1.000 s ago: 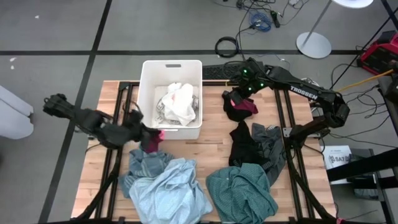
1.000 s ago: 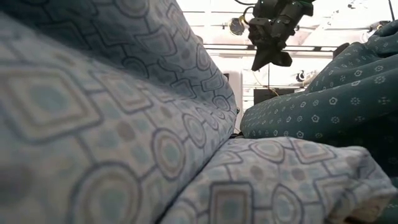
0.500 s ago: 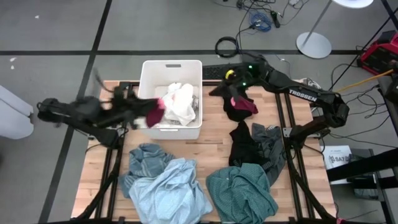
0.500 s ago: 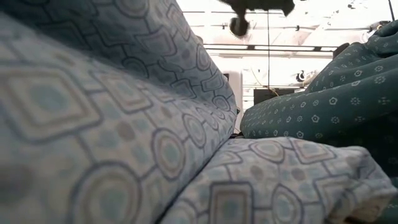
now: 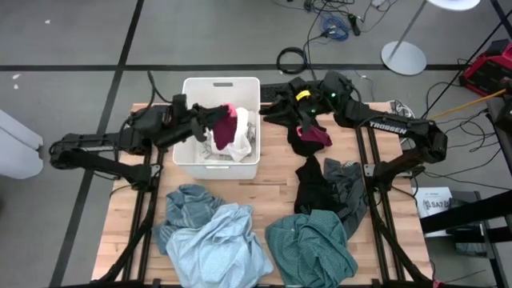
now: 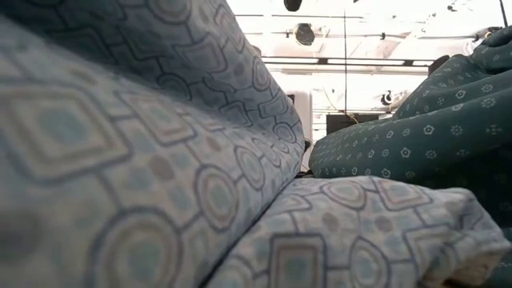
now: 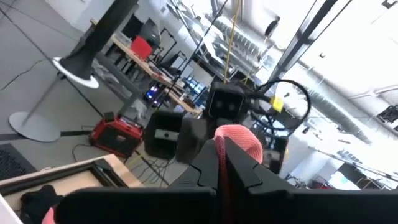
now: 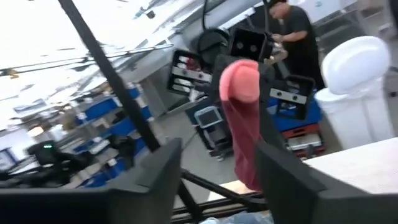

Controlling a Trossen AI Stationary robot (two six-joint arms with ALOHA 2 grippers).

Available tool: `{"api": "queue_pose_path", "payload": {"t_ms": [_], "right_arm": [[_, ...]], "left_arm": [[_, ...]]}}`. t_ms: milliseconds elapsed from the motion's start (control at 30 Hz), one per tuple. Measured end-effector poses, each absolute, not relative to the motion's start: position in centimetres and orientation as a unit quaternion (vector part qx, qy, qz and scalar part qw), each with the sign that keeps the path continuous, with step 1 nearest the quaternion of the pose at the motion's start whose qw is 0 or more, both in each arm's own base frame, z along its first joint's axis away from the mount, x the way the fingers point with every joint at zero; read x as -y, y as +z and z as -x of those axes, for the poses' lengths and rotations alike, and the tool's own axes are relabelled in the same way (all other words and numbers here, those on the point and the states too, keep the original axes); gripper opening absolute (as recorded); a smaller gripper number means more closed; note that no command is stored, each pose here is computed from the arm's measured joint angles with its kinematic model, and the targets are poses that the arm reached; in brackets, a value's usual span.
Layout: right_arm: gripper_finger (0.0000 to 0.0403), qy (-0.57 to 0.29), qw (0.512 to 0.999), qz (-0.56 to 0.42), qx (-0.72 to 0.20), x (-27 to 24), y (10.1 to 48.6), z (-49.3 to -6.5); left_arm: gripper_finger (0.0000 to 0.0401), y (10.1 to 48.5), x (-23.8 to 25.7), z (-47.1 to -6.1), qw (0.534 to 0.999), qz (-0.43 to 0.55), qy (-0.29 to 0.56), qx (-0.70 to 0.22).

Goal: Sort clothes
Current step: Move the bottom left red sock to the top right of the table

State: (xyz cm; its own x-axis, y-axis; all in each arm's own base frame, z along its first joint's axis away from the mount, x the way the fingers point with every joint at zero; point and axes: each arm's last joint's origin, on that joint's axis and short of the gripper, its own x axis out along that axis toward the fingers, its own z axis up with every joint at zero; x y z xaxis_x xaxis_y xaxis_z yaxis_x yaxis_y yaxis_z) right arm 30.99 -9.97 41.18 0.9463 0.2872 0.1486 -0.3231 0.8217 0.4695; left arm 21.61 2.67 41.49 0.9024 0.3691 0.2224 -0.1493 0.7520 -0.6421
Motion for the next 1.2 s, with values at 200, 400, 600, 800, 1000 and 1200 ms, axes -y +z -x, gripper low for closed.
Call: {"api": "queue_pose_path", "payload": {"t_ms": [200,400,600,800,1000,1200], "right_arm": [[0.0279,0.121,0.97,-0.206,0.045,8.3,39.9,-33.2],[0.0281,0.075,0.983,-0.159,0.051,7.4,39.3,-34.0],[0.0232,0.064,0.979,-0.191,0.024,7.7,38.7,-34.1],[0.0049,0.06,0.979,-0.194,0.015,7.8,38.5,-34.1],[0.0004,0.056,0.979,-0.191,0.033,8.3,38.8,-33.9],[0.0001,0.032,0.982,-0.187,0.021,9.3,39.8,-32.0]], "left_arm": [[0.0003,40.9,-3.3,-22.7,0.915,0.339,0.143,0.164],[0.0003,40.1,-4.1,-24.4,0.913,0.358,0.118,0.157],[0.0008,39.7,-4.7,-25.0,0.909,0.368,0.117,0.157],[0.001,39.8,-5.3,-24.8,0.91,0.368,0.111,0.158],[0.0013,39.7,-5.6,-24.8,0.921,0.354,0.079,0.141],[0.0057,39.4,-6.0,-24.0,0.922,0.357,0.102,0.111]]}}
